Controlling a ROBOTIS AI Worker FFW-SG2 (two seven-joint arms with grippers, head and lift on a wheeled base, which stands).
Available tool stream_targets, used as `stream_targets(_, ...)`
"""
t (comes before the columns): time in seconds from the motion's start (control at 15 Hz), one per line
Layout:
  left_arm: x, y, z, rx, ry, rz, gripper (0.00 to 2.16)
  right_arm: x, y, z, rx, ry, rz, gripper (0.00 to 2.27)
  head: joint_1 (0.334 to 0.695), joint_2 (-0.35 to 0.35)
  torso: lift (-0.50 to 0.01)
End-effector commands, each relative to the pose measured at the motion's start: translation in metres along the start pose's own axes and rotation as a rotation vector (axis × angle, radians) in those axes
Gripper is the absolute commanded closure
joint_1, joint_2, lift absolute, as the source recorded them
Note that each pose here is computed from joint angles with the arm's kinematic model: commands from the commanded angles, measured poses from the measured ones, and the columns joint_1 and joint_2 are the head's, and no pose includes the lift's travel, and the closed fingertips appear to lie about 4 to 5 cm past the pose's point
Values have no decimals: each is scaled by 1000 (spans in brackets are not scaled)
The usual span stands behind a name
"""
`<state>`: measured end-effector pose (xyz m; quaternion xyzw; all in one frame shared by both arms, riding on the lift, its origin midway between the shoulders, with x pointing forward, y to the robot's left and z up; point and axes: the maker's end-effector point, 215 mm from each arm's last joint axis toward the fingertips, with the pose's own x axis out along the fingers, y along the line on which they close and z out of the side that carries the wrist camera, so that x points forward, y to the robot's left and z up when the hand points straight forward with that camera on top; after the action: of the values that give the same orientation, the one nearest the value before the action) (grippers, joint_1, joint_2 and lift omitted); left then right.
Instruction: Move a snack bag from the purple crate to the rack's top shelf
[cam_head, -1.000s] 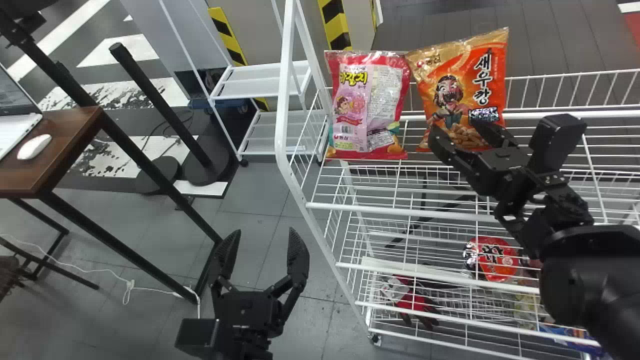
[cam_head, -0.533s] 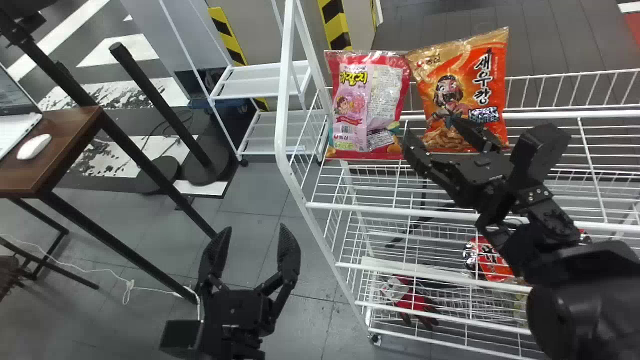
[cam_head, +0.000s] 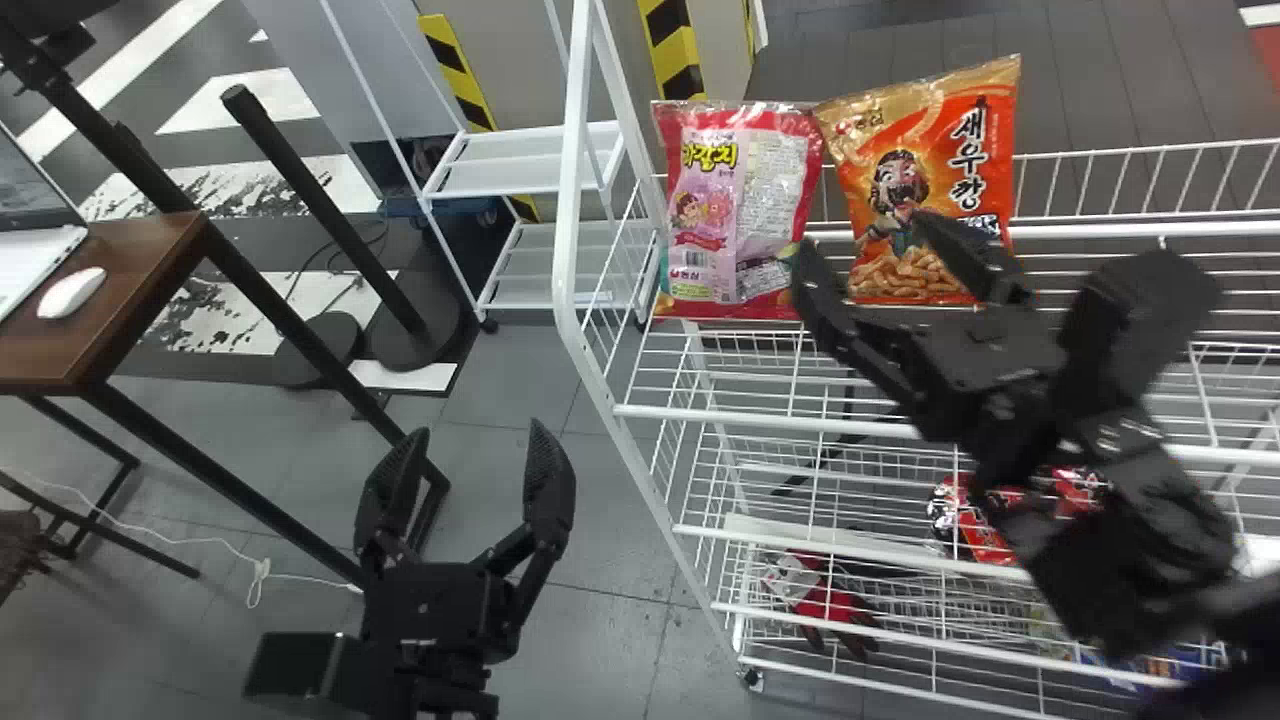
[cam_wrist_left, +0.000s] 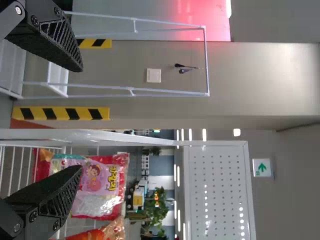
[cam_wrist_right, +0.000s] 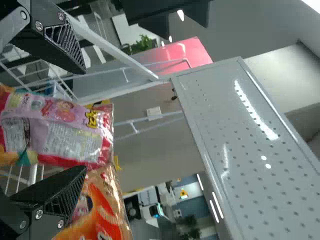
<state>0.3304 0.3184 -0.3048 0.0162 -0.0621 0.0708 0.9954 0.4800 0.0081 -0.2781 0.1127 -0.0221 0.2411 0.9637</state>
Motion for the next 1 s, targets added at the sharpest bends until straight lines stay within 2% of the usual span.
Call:
stream_targets(0.0,1,0,4,12,38,0,134,-57,-52,12,-110,62,-91,161,695,350,0)
stream_targets(0.13,-1,-8,0,20,103,-14,134,-106,-90,9,-167,122,-152,164,695,350,0)
stream_targets(0.2,-3,-14,-8,26,163,-26,134,-128,-102,8,-192,146,-171,164,695,350,0)
stream_targets(0.27,-5,-23,-8,31,192,-42,134,-146,-111,8,-210,169,-188,161,695,324,0)
stream_targets(0.33,-8,-31,-1,34,183,-51,134,-159,-112,10,-211,174,-197,144,695,262,0)
stream_targets(0.53,-16,-71,15,6,163,-104,134,-194,-106,3,-210,192,-206,130,695,200,0)
stream_targets(0.73,-31,-106,7,-6,186,-157,134,-218,-102,2,-191,170,-224,130,695,121,0)
stream_targets(0.8,-34,-112,4,-9,193,-163,134,-225,-105,1,-186,153,-238,127,695,99,0)
stream_targets(0.93,-40,-106,-9,-11,197,-139,130,-239,-117,-11,-173,161,-264,127,695,44,0)
